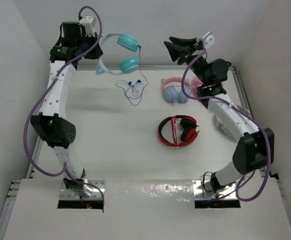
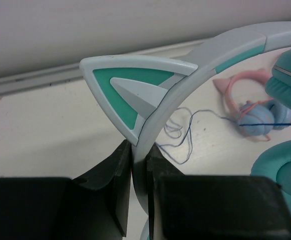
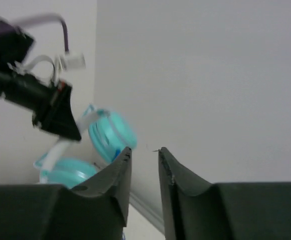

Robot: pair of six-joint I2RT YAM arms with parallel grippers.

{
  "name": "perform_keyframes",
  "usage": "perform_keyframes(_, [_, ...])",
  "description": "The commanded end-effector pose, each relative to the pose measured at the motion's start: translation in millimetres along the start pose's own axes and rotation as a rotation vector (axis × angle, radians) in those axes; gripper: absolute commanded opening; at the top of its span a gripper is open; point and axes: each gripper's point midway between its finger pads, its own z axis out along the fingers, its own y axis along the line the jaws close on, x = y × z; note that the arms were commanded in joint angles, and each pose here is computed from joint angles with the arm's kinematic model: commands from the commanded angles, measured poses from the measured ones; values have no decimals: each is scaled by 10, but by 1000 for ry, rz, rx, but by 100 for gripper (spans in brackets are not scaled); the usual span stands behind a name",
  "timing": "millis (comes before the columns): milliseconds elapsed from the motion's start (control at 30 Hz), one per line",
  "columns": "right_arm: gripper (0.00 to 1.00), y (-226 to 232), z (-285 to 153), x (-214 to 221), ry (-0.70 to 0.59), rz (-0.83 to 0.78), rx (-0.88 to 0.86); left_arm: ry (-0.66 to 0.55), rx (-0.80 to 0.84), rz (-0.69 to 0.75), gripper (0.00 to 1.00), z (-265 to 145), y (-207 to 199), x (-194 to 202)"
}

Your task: Wrap the headphones

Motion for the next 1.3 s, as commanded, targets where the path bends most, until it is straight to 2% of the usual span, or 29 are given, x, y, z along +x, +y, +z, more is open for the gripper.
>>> perform_keyframes(0, [25,76,-101,854,158,60,-21,-212,58,-32,0,-433,-274,-683])
perform_keyframes(33, [27,74,-125,991,181,58,-23,-226,65,-41,0,-468,-297,-728])
perform_keyframes(100, [50,134,-169,1383,255,44,-60,-258,83,-61,0,-574,-341,-845])
perform_keyframes(167, [63,240,-154,1628,315,56,-84,-288,106,-69,0,-671,-382,-950])
perform_keyframes(200, [66,289,-181,1856,353,62,-111,-296,111,-76,0,-698,-394,-978])
perform_keyframes(433, [67,548,-319,2406,424,102,-130,-348,112,-67,0,-911,-442,-1130])
perform_keyframes(633, [69,690,-70,2662,403,170,-92,-344,159,-100,0,-961,-538,-1141])
perform_keyframes(700, [69,686,3,2671,380,201,-60,-334,156,-104,0,-950,-532,-1103])
perform_keyframes(833, [68,446,54,2976,396,229,106,-340,179,-101,0,-982,-577,-1126])
perform_keyframes(900, [64,411,152,2964,375,240,120,-338,188,-104,0,-975,-593,-1123])
perform_keyframes(1000, [25,439,233,2952,354,277,104,-326,163,-112,0,-913,-531,-1084])
perform_keyframes(1033, [7,455,235,2914,345,282,97,-324,143,-111,0,-895,-493,-1070])
perform_keyframes(1067, [1,465,271,2733,320,274,82,-311,113,-97,0,-830,-425,-1014])
perform_keyframes(1133, [0,542,54,2734,376,241,60,-306,-22,-81,0,-730,-159,-953])
perform_keyframes(1200, [0,684,-159,2464,416,198,-8,-270,-179,-34,0,-601,169,-816])
perform_keyframes(1267, [0,817,-453,2478,551,127,-95,-249,-257,44,0,-544,337,-756])
